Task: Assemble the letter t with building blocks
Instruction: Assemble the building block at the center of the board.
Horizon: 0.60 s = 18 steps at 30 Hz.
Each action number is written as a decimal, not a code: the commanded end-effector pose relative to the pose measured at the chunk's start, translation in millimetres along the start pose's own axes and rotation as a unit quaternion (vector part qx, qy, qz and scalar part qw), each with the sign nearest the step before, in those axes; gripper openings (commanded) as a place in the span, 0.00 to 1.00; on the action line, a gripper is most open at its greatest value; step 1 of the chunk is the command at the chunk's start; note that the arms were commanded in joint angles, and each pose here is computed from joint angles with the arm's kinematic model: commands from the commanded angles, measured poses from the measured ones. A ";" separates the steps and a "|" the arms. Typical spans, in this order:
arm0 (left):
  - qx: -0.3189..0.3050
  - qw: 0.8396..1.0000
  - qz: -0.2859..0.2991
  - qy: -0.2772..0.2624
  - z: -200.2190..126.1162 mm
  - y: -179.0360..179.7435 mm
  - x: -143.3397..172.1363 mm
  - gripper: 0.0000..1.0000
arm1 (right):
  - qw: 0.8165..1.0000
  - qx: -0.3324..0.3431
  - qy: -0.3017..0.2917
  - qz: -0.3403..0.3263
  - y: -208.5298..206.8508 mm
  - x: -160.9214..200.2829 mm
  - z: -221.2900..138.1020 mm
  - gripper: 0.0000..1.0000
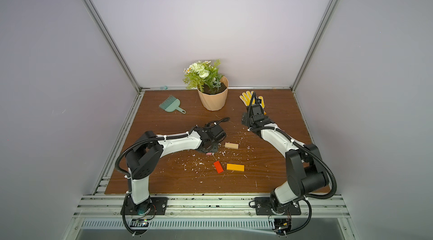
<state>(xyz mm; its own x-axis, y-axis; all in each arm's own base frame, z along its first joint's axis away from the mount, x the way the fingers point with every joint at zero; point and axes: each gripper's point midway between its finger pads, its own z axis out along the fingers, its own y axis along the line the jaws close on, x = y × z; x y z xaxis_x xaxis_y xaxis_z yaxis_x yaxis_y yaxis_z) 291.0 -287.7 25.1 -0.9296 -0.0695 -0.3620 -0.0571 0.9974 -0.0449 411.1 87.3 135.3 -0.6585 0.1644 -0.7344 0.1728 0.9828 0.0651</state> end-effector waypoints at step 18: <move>-0.045 0.999 0.007 0.009 19.9 18.1 -3.3 0.26 | 1.000 -0.012 -0.014 0.010 2.5 -7.6 -6.4 0.99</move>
<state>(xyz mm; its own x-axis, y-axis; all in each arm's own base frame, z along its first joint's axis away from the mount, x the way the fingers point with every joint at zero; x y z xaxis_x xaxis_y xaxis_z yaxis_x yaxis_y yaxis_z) 301.9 -284.9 25.3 -0.9247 -0.0643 -0.3751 -0.0570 0.9979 -0.0307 411.2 87.4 135.4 -0.6583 0.1645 -0.7346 0.1728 0.9828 0.0653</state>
